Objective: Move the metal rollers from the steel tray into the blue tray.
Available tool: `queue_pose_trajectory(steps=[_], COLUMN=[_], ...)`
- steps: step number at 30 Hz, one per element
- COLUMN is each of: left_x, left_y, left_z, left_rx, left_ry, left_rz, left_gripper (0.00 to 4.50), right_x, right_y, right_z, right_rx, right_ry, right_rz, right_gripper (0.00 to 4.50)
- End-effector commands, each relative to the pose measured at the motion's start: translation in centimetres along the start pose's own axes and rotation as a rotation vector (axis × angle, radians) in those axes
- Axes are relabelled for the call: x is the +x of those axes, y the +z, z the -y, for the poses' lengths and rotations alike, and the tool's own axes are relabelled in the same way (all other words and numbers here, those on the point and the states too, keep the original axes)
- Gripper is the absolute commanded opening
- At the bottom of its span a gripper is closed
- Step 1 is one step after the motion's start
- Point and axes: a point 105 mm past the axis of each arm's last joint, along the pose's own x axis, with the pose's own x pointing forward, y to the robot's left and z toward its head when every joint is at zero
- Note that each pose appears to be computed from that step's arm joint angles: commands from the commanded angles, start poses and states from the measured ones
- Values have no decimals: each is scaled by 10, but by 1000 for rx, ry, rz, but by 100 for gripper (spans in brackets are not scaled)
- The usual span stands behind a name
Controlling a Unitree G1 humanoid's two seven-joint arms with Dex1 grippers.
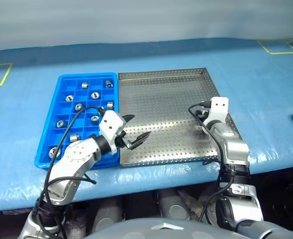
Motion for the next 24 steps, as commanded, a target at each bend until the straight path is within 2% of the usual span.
queue_pose_trajectory(steps=[1,4,7,11,17,24], left_x=[-5,-8,-19,-48,-91,-130], left_y=[15,17,20,23,25,27], left_z=[1,-1,-4,-17,-25,-30], left_rx=[40,42,53,84,142,192], left_ry=[5,17,54,165,310,464], left_rz=[48,52,57,44,-33,-141], left_gripper=[439,439,439,439,439,439], right_x=[-5,-8,-20,-54,-89,-95], right_y=[20,33,50,62,62,58], right_z=[-10,-27,-73,-144,-201,-238], right_rx=[-8,-17,-61,-158,-233,-283], right_ry=[35,104,333,732,1081,1219], right_rz=[72,118,176,217,202,169], right_gripper=[173,173,173,173,173,173])
